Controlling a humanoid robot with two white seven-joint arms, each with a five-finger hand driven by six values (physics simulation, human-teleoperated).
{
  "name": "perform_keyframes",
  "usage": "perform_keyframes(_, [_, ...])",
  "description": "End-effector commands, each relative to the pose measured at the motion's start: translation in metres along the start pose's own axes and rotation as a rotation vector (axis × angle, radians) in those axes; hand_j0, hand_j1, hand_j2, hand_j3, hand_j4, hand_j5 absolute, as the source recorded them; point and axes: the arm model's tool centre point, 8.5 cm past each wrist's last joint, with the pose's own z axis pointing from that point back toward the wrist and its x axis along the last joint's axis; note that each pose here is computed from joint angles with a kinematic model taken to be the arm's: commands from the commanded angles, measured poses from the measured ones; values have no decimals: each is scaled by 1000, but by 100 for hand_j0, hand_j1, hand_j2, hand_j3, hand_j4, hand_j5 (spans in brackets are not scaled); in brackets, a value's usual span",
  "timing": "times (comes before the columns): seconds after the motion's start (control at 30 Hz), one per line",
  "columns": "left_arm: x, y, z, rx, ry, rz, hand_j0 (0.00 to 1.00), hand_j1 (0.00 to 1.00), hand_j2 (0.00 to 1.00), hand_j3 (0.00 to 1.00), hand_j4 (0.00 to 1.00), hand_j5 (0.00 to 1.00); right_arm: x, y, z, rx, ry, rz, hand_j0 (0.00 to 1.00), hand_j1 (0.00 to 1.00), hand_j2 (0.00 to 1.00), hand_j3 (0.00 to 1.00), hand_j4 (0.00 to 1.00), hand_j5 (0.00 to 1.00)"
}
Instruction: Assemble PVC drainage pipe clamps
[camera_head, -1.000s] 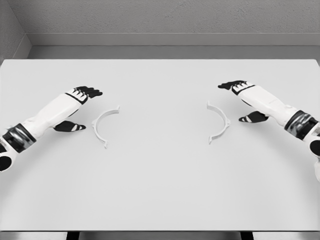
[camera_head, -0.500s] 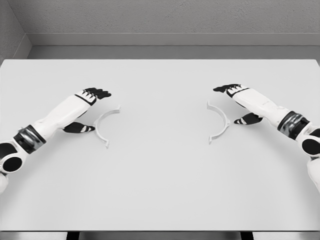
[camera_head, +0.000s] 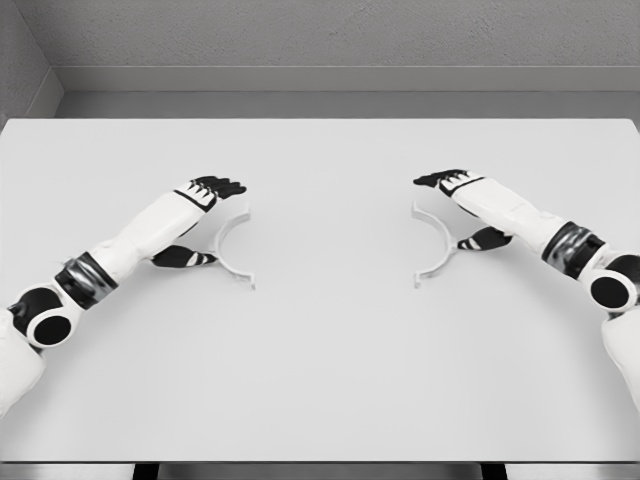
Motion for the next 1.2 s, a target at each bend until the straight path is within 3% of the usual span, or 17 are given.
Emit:
perform_keyframes(0.0, [3, -2, -4, 11, -7, 15, 100, 100, 100, 100, 100, 100, 3, 1, -2, 1, -9, -5, 100, 100, 100, 100, 100, 100])
perform_keyframes(0.37, [-19, 12, 12, -5, 49, -23, 100, 100, 100, 100, 100, 100, 13, 0, -14, -8, -36, 2, 100, 100, 100, 100, 100, 100])
perform_keyframes(0.57, [-22, 13, 4, -3, 53, -24, 100, 100, 100, 100, 100, 100, 20, -1, -21, -3, -53, 10, 100, 100, 100, 100, 100, 100])
perform_keyframes(1.17, [-7, 1, -14, 18, 15, 16, 100, 100, 100, 100, 100, 100, 45, 5, -37, 9, -122, 23, 100, 100, 100, 100, 100, 100])
